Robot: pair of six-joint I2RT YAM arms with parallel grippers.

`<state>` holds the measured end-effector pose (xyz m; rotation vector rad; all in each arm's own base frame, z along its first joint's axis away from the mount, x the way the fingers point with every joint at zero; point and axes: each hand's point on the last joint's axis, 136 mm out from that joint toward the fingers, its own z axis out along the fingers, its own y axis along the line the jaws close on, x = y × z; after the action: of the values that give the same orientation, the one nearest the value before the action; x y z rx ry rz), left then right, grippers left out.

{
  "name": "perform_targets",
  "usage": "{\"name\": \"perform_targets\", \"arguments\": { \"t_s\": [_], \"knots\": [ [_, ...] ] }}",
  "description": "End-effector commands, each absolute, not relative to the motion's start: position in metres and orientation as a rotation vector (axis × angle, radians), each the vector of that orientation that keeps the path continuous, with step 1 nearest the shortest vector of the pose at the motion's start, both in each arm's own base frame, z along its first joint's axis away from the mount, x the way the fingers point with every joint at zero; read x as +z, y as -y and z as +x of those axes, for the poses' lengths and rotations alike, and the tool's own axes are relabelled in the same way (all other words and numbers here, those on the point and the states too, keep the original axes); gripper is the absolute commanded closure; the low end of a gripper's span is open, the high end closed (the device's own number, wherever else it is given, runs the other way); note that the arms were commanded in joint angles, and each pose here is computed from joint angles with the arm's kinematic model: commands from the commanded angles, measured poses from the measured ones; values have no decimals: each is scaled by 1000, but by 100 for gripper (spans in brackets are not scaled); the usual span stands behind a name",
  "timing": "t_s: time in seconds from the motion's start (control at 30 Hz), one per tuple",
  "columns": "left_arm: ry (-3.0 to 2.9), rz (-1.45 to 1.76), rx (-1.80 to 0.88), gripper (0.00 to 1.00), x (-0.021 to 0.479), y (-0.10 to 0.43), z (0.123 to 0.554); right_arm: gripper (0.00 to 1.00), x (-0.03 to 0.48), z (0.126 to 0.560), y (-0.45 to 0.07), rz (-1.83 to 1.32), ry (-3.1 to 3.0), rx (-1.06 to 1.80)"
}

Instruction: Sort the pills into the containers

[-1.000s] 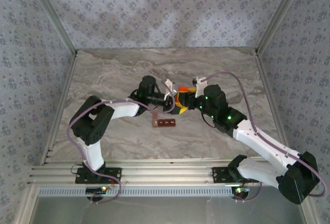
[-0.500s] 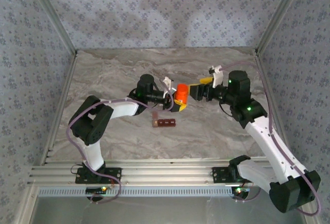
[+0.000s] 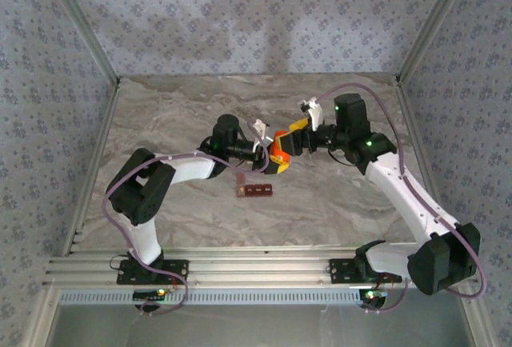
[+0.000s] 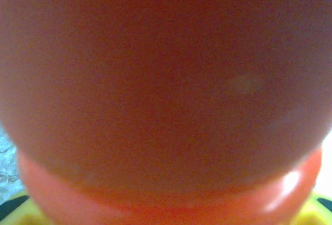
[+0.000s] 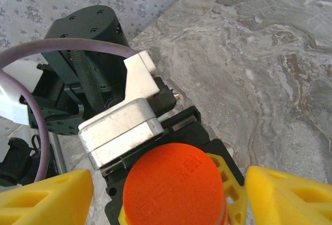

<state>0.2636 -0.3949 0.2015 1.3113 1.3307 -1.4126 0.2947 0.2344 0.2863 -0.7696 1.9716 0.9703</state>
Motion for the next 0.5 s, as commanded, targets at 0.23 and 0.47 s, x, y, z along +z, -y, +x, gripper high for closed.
{"name": "perform_targets", "arguments": {
  "t_s": [0.23, 0.47],
  "knots": [
    [-1202, 1351, -1392, 100, 235, 395, 258, 28, 282, 296, -238, -819, -1992, 913],
    [-1199, 1350, -1390, 100, 236, 395, 258, 48, 273, 293, -239, -819, -2025, 897]
  ]
}}
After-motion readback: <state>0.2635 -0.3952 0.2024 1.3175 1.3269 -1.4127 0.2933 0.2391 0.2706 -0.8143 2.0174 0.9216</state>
